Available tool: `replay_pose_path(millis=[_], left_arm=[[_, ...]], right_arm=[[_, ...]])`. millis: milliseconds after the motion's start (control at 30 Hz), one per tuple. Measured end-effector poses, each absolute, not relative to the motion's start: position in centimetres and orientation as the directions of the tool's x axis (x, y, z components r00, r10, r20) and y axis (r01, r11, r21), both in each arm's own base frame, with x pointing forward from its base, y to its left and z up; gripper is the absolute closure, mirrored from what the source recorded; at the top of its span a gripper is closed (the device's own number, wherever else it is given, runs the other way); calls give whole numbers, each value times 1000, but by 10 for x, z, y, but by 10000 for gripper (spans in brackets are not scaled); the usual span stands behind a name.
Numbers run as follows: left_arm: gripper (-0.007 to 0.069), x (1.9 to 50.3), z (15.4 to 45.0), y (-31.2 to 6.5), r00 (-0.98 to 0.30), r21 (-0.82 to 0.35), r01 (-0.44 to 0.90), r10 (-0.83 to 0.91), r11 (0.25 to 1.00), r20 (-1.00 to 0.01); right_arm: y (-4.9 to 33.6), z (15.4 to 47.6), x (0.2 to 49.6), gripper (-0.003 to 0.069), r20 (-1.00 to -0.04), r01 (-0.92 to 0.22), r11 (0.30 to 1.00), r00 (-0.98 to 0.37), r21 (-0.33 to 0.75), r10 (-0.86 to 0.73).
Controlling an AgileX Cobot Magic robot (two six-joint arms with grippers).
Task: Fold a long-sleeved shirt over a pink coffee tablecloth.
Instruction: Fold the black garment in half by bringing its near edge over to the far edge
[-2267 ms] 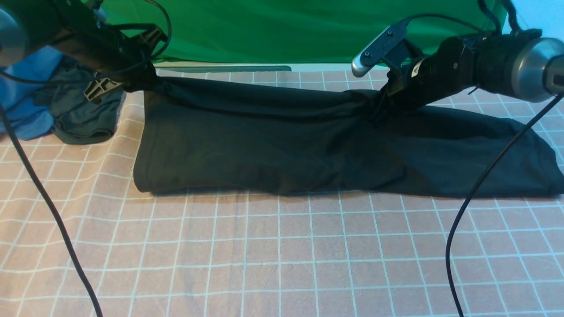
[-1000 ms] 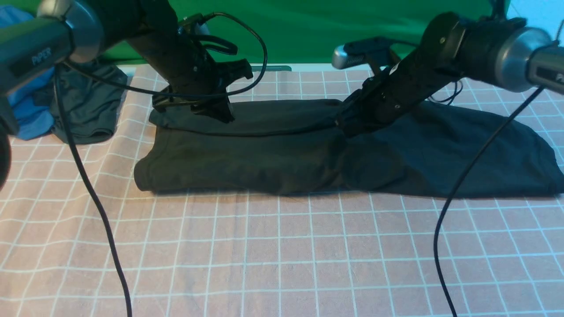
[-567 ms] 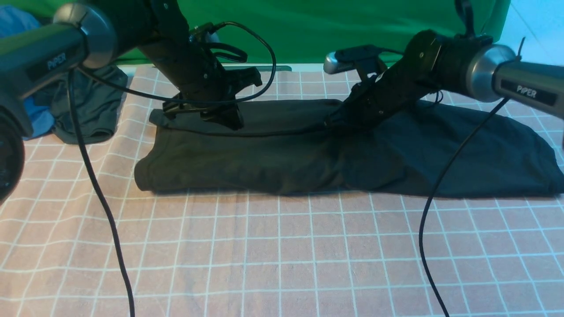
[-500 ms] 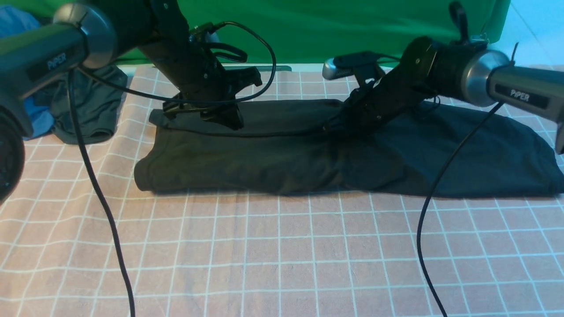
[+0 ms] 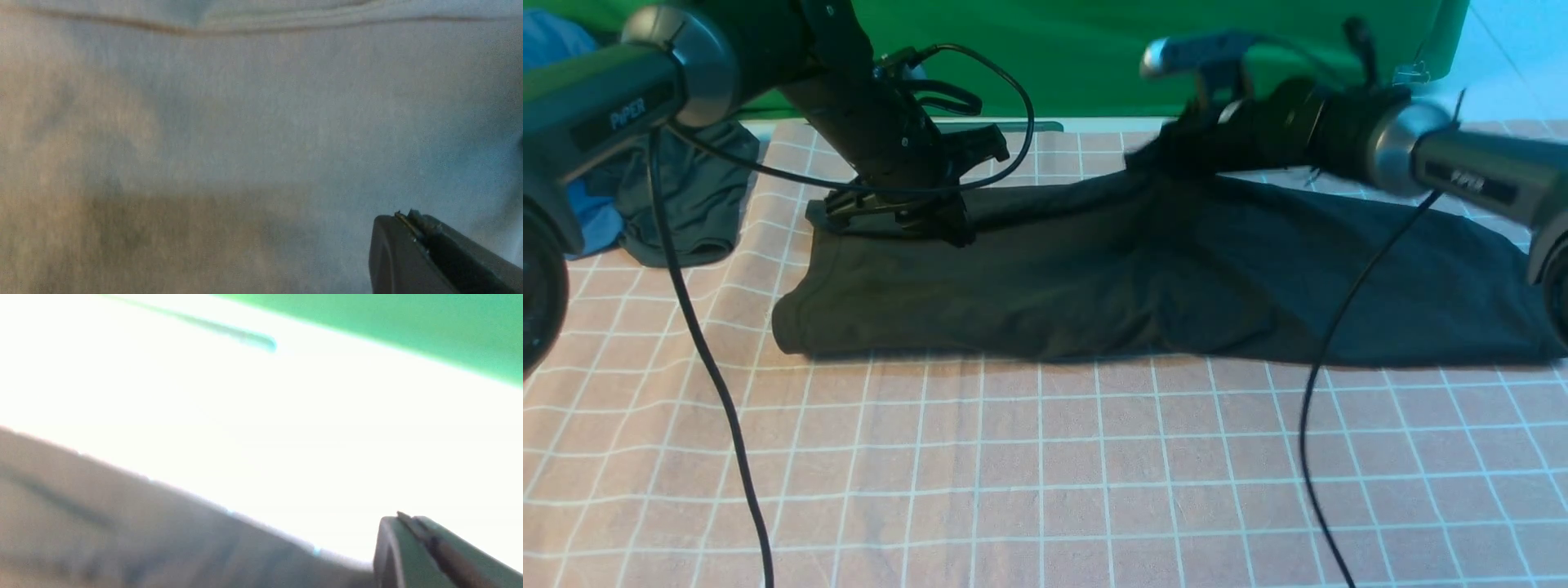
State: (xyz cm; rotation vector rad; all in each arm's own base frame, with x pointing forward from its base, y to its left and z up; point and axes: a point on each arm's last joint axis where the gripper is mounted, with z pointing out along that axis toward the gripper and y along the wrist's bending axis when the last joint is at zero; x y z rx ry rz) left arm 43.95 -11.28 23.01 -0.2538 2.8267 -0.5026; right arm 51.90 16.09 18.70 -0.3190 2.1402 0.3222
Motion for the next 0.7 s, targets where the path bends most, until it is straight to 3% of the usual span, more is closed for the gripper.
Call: replay_pose_path(millis=[100, 333, 700], left_arm=[[613, 438, 230, -113, -956, -356, -127, -211, 926, -206], [612, 441, 228, -115, -951, -375, -121, -216, 919, -222], [612, 479, 182, -137, -955, -397, -45, -155, 917, -251]], right_arm=[[151, 215, 522, 606, -782, -395, 906, -608, 152, -134], [132, 259, 500, 603, -558, -515, 818, -770, 258, -309], [107, 339, 456, 623, -574, -457, 867, -772, 201, -274]])
